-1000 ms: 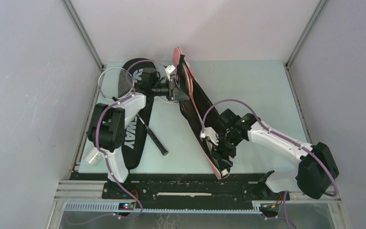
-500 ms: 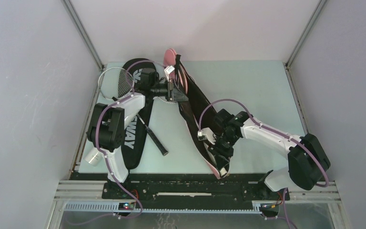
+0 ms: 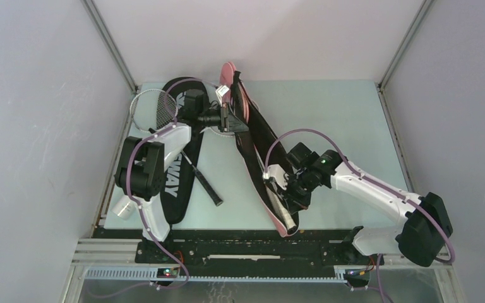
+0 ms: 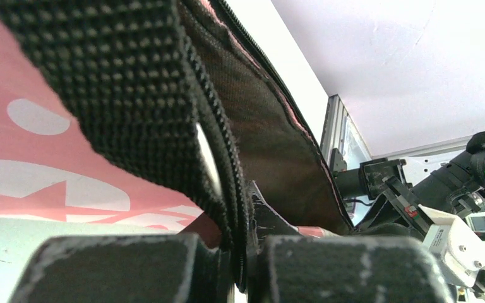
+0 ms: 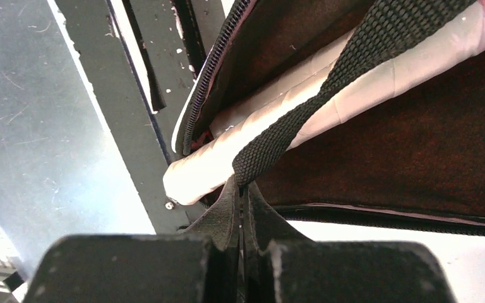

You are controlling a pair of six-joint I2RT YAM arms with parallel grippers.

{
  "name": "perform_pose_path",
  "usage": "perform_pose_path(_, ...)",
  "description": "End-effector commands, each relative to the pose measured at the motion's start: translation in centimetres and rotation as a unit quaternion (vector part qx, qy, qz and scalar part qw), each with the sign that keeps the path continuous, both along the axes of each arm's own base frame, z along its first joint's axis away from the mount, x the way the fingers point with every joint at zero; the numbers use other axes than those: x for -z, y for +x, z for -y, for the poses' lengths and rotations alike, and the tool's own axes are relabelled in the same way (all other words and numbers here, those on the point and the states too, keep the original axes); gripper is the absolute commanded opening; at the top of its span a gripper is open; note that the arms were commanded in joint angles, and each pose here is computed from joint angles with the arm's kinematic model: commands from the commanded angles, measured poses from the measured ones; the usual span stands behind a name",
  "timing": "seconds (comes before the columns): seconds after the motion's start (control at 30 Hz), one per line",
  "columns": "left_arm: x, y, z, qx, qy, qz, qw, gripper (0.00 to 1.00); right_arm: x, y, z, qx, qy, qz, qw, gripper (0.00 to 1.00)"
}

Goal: Pack up the badminton gear
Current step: Adjust the racket bag at the center of the board.

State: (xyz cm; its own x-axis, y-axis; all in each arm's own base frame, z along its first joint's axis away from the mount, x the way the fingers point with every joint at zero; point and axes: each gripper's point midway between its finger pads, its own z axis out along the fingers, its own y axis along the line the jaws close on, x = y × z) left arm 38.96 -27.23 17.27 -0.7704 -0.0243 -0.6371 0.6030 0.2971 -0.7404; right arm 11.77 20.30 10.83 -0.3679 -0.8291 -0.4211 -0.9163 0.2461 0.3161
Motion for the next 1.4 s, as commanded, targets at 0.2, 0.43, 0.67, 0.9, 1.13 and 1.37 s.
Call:
perform_pose_path(0.2, -5.7, -0.9, 1.0, 0.020, -0.090, 0.027, 0.995, 0.00, -2.7, 0.8, -0.5, -0.044, 0.047, 0.086, 0.994, 0.53)
perform_pose_path(0.43, -6.7, 0.0, 1.4, 0.023, -0.142, 0.000, 0.990, 0.00, -1.7, -1.2, 0.7, -0.076, 0.023, 0.097, 0.992, 0.73)
perform_pose_path(0.67, -6.8, 0.8, 1.5, 0.009, -0.156, -0.014, 0.988, 0.00, 0.3, -2.1, 1.2, -0.107, -0.004, 0.138, 0.985, 0.78)
perform_pose_path(0.9, -6.5, 1.0, 1.5, 0.004, -0.156, -0.022, 0.987, 0.00, 2.2, 0.0, 0.3, -0.091, -0.025, 0.206, 0.974, 0.74)
perform_pose_path(1.13, -4.8, 0.9, 1.6, -0.002, -0.132, -0.027, 0.991, 0.00, 1.2, 3.1, -0.8, -0.061, -0.026, 0.271, 0.960, 0.61)
perform_pose_path(1.37, -2.3, -0.4, 2.6, 0.001, -0.069, -0.023, 0.997, 0.00, 1.1, 4.6, -2.0, -0.040, -0.020, 0.280, 0.959, 0.55)
